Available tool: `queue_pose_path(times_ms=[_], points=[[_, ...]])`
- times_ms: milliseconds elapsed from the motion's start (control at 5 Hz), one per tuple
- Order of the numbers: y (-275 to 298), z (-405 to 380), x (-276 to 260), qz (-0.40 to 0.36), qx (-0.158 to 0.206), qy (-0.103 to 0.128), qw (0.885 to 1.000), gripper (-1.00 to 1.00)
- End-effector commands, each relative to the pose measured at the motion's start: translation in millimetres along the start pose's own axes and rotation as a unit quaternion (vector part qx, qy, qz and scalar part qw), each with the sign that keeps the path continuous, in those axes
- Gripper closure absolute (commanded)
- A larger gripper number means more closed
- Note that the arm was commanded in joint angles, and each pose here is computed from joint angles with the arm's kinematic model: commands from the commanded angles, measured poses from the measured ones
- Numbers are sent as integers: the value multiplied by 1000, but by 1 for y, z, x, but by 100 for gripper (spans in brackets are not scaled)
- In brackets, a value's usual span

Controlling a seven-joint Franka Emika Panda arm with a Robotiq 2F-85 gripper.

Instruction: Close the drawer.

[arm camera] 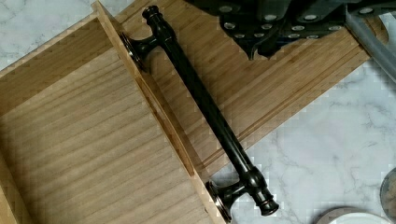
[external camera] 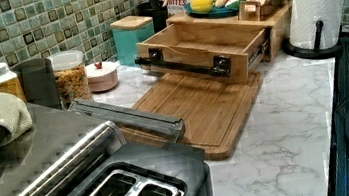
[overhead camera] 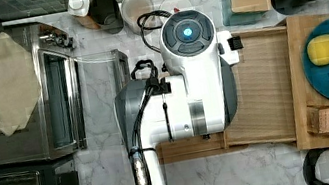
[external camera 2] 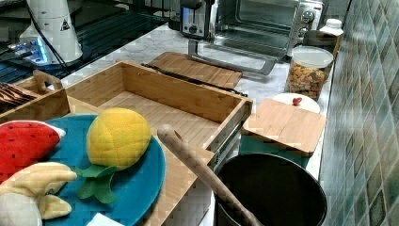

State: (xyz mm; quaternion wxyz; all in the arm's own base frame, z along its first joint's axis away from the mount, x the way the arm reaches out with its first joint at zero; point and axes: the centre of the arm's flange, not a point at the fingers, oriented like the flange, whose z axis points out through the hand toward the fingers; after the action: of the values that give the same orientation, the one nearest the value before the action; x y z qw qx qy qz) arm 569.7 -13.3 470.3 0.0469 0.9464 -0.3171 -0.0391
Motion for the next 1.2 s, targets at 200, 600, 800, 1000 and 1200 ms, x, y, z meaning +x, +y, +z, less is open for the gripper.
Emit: queue_pose_path(times_ms=[200, 600, 800, 1000, 1200], points=[[2, 4, 0, 0, -4, -2, 1000, 100], [-14, 30, -34, -101, 31, 6, 994, 100], [-34, 43, -57, -155, 9, 28, 988, 100], [-31, 68, -63, -189, 8, 18, 982, 100], [-31, 96, -65, -203, 1, 13, 979, 100]])
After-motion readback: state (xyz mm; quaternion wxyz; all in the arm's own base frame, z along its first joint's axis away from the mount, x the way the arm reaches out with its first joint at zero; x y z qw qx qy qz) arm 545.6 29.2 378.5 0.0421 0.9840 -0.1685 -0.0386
